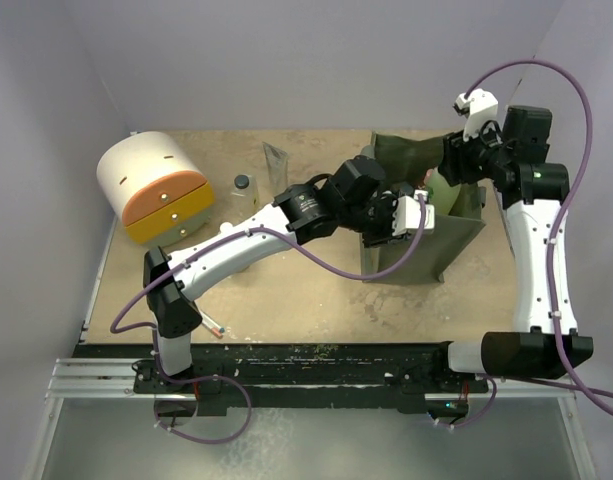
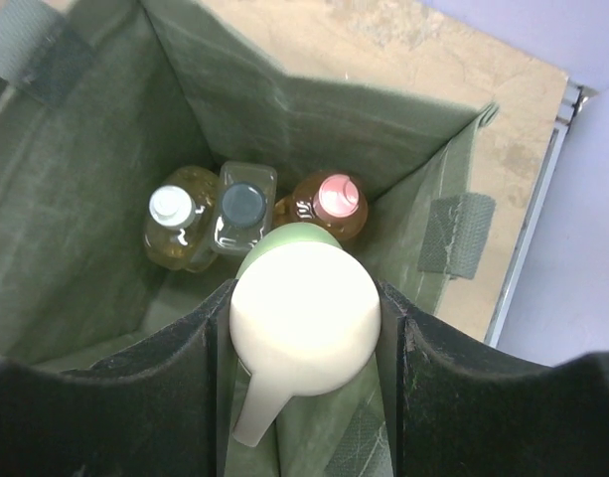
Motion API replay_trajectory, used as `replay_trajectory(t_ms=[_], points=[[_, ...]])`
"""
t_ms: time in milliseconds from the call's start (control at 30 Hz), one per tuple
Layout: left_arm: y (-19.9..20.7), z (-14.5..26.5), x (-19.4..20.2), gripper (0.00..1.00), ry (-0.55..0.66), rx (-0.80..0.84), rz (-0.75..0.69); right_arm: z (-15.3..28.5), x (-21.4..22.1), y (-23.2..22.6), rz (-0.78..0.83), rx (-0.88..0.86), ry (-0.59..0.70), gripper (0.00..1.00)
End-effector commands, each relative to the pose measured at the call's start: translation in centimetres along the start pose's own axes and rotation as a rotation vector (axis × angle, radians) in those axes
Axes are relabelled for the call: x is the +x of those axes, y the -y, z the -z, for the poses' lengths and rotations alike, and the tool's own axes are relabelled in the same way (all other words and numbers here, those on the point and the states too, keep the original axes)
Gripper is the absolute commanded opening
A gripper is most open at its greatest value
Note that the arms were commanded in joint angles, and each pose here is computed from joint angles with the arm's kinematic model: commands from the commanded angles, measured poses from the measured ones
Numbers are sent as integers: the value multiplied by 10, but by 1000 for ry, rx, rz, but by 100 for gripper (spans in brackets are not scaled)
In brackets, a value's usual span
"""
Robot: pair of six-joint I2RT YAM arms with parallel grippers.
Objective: Place the personal care products into the canvas bag
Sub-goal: Place the care product in the canvas bag.
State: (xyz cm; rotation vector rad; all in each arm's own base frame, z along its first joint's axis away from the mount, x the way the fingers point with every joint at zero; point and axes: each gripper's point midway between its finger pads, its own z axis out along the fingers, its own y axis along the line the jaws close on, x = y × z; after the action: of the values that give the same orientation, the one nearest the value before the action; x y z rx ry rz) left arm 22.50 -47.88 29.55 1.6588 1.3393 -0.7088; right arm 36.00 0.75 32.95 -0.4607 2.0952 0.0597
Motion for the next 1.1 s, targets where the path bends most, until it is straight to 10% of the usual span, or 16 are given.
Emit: replay_trajectory(t_ms=[0,1067], points=[[-5,4,-16,37,43,-33,-48,60,-84,-3,73,32,304,0],[3,0,-12,33,29,-22,-64,-34,-6,26,55,105,91,0]])
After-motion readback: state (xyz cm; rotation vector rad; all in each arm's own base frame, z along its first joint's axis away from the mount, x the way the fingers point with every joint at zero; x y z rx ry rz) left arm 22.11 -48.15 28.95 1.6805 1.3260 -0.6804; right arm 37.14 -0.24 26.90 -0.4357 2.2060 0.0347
